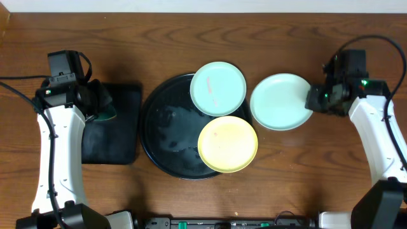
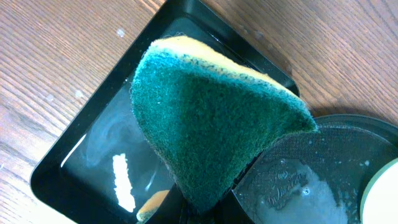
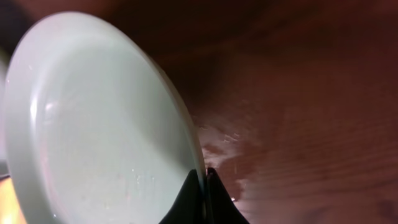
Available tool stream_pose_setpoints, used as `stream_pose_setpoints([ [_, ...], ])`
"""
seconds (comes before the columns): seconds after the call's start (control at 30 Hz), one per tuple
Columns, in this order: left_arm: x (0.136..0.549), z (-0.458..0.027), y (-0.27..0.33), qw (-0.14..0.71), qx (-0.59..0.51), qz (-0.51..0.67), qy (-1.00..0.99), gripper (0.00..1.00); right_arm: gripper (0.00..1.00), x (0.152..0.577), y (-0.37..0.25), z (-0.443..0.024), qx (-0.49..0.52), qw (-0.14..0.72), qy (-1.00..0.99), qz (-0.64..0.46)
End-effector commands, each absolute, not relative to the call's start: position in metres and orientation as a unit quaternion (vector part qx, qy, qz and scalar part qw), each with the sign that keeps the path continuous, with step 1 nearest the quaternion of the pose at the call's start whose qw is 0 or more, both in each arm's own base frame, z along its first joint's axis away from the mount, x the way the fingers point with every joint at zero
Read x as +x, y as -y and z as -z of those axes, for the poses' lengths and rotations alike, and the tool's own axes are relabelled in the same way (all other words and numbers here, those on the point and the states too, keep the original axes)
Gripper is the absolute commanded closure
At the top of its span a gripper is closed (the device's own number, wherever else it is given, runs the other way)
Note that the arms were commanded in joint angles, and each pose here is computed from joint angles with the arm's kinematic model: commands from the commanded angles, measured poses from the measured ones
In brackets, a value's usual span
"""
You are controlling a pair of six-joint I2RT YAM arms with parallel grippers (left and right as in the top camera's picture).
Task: Clean dirty plates on tray and stack at the side
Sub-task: 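Lift the green plate with the right gripper and place it right of tray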
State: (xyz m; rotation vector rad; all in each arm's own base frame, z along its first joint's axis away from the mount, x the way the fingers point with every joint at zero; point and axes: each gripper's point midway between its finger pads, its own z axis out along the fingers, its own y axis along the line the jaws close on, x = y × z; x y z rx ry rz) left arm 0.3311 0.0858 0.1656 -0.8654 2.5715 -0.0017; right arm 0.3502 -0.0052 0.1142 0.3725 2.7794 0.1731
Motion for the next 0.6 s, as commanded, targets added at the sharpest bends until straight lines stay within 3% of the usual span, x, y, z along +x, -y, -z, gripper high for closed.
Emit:
stream_pose_setpoints([
  [0.0,0.332,-0.173,-0.090,0.222,-0.307,-0.007,-0.925,0.93,0.99,0.343,0.022,-0.088,0.146,0.166,-0.974,-0.054],
  [0.2,0.332,-0.172,-0.090,0.221,-0.307,-0.007,-0.926,0.93,0.99,0.341,0.038,-0.064,0.147,0.184,-0.971,-0.039],
  [0.37,0.331,-0.171,-0.090,0.219,-0.307,-0.007,-0.926,0.93,0.79,0.351,0.036,-0.068,0.135,0.206,-0.968,-0.044],
  [0.57,0.331,-0.171,-0.090,0.219,-0.307,-0.007,-0.926,0.93,0.68,0.352,-0.010,-0.102,0.083,0.181,-0.970,-0.140],
])
